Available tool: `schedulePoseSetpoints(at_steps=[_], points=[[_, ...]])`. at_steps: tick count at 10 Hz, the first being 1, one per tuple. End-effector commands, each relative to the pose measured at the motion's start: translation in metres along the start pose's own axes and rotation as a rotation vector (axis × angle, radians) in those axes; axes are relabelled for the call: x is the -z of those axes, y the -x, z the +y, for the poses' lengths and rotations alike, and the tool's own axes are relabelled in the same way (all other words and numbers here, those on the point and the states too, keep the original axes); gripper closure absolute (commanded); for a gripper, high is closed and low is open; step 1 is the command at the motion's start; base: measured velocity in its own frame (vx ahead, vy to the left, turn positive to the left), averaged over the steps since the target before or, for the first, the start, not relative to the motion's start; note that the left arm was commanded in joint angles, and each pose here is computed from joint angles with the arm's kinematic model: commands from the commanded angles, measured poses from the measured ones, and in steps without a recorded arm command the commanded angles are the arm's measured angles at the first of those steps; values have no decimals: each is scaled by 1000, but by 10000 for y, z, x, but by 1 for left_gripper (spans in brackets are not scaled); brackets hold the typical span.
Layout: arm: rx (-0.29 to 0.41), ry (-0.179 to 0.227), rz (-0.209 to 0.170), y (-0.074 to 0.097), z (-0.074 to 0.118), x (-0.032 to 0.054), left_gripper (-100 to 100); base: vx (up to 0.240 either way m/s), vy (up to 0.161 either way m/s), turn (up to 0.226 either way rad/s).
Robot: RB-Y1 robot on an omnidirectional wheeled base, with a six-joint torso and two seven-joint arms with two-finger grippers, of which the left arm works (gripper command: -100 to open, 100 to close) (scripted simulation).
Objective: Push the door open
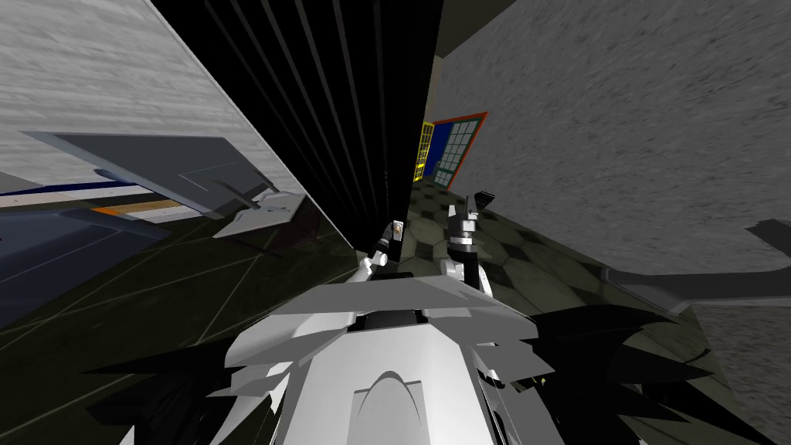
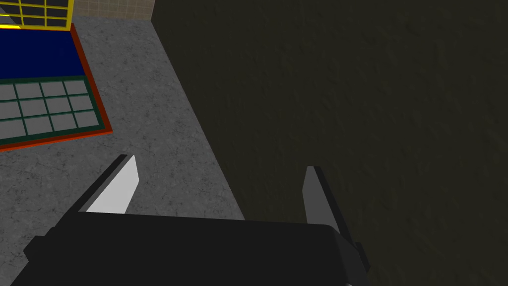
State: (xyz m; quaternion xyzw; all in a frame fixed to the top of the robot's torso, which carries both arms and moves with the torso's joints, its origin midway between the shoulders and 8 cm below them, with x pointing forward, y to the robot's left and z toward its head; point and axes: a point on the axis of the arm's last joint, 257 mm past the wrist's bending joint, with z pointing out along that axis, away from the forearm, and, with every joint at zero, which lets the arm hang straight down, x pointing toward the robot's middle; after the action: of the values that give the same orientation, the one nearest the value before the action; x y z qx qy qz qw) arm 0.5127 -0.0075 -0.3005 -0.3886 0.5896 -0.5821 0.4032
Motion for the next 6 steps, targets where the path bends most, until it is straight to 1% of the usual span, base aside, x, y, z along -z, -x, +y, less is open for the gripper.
schedulePoseSetpoints(at_steps=[1,2,3,6], points=[[8,-3,-3,-11,-39,-55,-100,-59,-217,-67],[5,-2,-2,-6,-23,-30,-100,-16,-81,-27],[5,-2,-2,-6,-23,-30,100,-1,6,28],[5,-2,-2,-6,-23,-30,100,2,20,-16]])
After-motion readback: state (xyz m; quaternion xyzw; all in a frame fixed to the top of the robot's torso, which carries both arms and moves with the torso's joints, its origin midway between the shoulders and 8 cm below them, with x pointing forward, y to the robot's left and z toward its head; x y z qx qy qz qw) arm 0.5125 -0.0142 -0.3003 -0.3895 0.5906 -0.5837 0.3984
